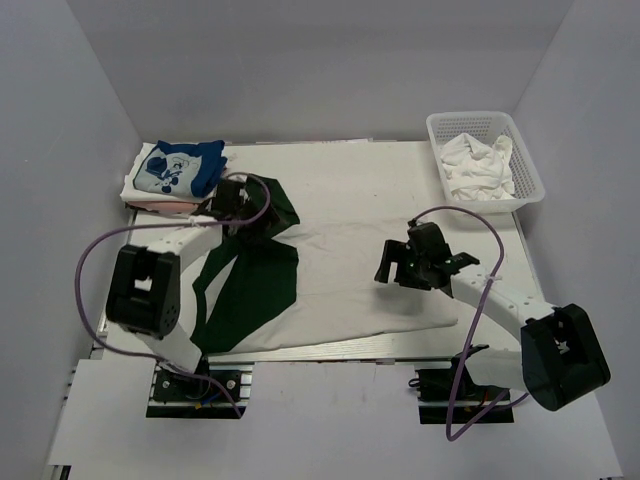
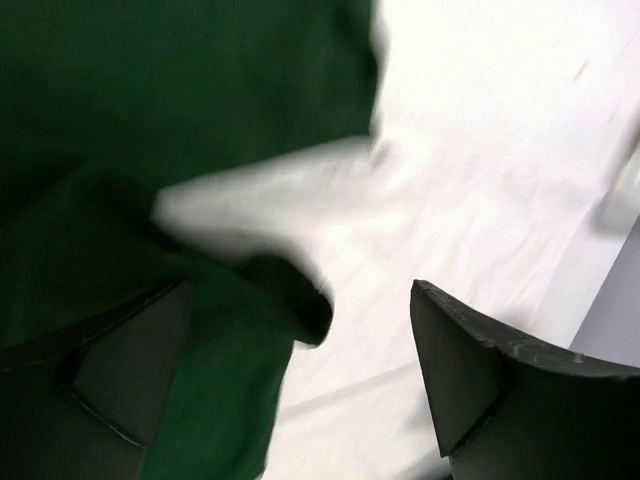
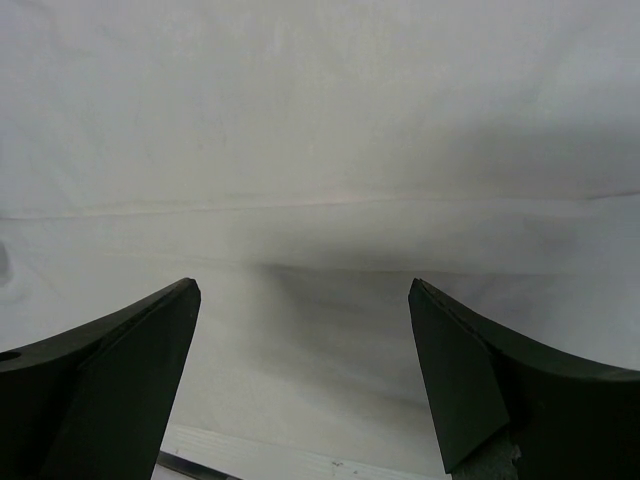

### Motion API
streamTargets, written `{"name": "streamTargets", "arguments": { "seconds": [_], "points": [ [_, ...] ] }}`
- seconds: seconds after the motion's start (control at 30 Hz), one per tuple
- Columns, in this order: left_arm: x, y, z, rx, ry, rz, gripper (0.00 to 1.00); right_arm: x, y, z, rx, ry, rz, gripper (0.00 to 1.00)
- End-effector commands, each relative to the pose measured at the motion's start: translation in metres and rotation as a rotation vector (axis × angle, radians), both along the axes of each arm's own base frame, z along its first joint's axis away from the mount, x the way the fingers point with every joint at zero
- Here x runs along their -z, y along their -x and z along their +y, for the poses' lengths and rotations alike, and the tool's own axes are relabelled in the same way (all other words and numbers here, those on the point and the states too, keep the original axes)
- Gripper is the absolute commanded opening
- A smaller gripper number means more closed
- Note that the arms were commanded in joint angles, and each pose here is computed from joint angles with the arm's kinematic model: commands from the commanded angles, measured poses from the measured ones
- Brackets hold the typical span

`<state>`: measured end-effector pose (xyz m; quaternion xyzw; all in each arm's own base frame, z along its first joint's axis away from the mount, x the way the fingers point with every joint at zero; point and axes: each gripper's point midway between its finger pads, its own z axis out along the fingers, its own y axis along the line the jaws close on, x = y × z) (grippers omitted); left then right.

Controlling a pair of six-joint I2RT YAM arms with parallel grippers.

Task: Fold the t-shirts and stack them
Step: Fold the flattened tshirt in 1/3 of the way, then grap the side of the flattened tshirt furthest away from the robot with both arms

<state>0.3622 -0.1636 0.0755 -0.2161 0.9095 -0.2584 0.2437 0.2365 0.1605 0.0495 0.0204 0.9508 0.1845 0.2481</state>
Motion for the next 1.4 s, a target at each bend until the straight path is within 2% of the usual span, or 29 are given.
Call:
{"name": "streamTargets", "arguments": {
  "seconds": [0.0, 0.1, 0.13, 0.27, 0.33, 0.4, 0.43, 0.5, 0.53, 0.6, 0.73, 0.97, 1.1, 1.23, 1.3, 1.33, 1.37],
  "points": [
    [-0.021, -0.067, 0.006, -0.053, -0.04, -0.126, 1.0, -0.025, -0.029, -0.002, 0.042, 0.029, -0.108, 0.91],
    [-0.015, -0.1, 0.007, -0.063, -0.108, -0.065, 1.0, -0.034, -0.034, -0.015, 0.097, 0.077, -0.124, 0.91],
    [-0.032, -0.115, 0.006, -0.063, -0.115, -0.098, 1.0, -0.037, -0.038, -0.018, 0.115, 0.092, -0.139, 0.91],
    [-0.05, -0.133, 0.013, -0.06, -0.179, -0.166, 1.0, -0.052, -0.047, -0.024, 0.147, 0.114, -0.188, 0.91],
    [-0.07, -0.148, 0.027, -0.109, -0.253, -0.219, 1.0, -0.065, -0.059, -0.031, 0.191, 0.148, -0.226, 0.91],
    [-0.058, -0.151, 0.038, -0.095, -0.341, -0.176, 1.0, -0.058, -0.064, -0.044, 0.235, 0.226, -0.206, 0.91],
    [-0.079, -0.167, 0.042, -0.111, -0.376, -0.213, 1.0, -0.073, -0.075, -0.048, 0.27, 0.244, -0.232, 0.91],
    [-0.044, -0.166, 0.052, -0.079, -0.473, -0.087, 1.0, -0.06, -0.08, -0.058, 0.315, 0.313, -0.178, 0.91],
    [-0.062, -0.183, 0.052, -0.095, -0.487, -0.125, 1.0, -0.069, -0.091, -0.064, 0.356, 0.335, -0.203, 0.91],
    [-0.043, -0.196, 0.054, -0.088, -0.527, -0.075, 1.0, -0.067, -0.105, -0.066, 0.374, 0.357, -0.184, 0.91],
    [-0.02, -0.214, 0.054, -0.08, -0.53, -0.056, 1.0, -0.067, -0.126, -0.07, 0.399, 0.37, -0.171, 0.91],
    [0.001, -0.223, 0.062, -0.131, -0.537, -0.055, 1.0, -0.068, -0.151, -0.074, 0.411, 0.374, -0.168, 0.91],
    [0.028, -0.231, 0.069, -0.15, -0.512, -0.026, 0.93, -0.063, -0.16, -0.076, 0.404, 0.384, -0.169, 0.91],
    [0.053, -0.231, 0.071, -0.146, -0.459, 0.02, 0.8, -0.045, -0.172, -0.08, 0.384, 0.423, -0.131, 0.91],
    [0.058, -0.231, 0.065, -0.128, -0.435, 0.024, 0.57, -0.051, -0.184, -0.079, 0.392, 0.415, -0.148, 0.91],
    [0.058, -0.231, 0.069, -0.124, -0.432, 0.025, 0.45, -0.04, -0.187, -0.08, 0.394, 0.429, -0.124, 0.91],
    [0.065, -0.227, 0.068, -0.107, -0.432, 0.04, 0.18, -0.042, -0.194, -0.079, 0.398, 0.431, -0.126, 0.91]
  ]
}}
